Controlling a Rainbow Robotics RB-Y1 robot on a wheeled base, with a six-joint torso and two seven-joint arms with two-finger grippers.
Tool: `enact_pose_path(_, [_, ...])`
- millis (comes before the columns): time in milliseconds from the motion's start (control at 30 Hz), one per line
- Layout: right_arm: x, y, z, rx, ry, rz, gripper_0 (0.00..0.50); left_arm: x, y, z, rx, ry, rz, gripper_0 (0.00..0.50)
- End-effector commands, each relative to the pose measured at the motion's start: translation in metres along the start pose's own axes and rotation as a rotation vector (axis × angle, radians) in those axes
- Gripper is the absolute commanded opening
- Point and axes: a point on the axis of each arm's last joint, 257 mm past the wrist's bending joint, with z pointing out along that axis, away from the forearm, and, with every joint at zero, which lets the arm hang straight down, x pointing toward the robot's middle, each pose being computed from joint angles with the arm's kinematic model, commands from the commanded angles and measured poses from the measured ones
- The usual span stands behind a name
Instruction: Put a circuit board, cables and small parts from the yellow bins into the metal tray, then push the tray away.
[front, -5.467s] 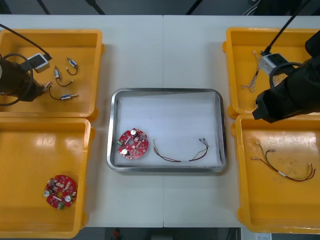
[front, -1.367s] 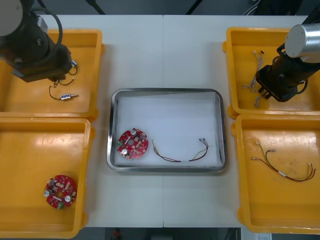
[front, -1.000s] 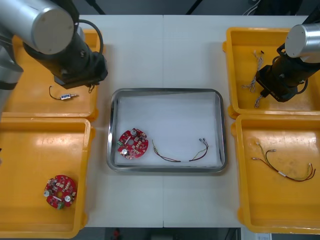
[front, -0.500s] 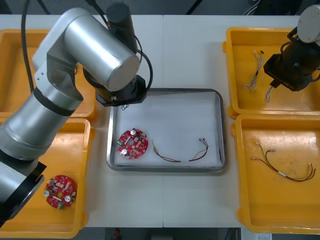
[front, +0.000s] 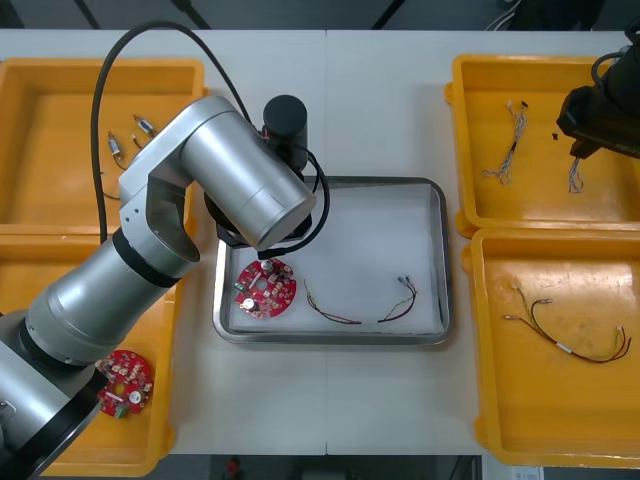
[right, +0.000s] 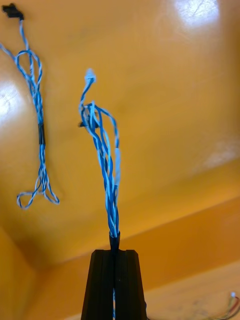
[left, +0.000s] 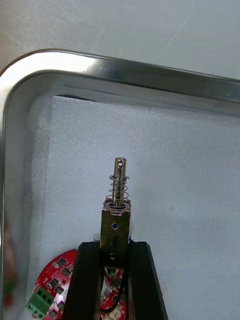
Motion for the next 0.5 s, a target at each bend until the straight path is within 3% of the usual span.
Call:
enact_pose_path(33, [-0.02, -0.009, -0.052, 0.0, -0.07, -0.197, 0.0, 0.008, -0.019, 0.003, 0.047, -0.027, -0.009, 0.0])
enact_pose_path(167, [-0.016, -0.01, -0.063, 0.017, -0.071, -0.322, 0.0, -0.002, -0.015, 0.011, 0.027, -0.074, -0.006, 0.0])
enact_pose_path(500, [0.01, -0.008, -0.077, 0.004, -0.083, -0.497, 0.0, -0.002, -0.008, 0.026, 0.01, -0.063, -0.006, 0.0])
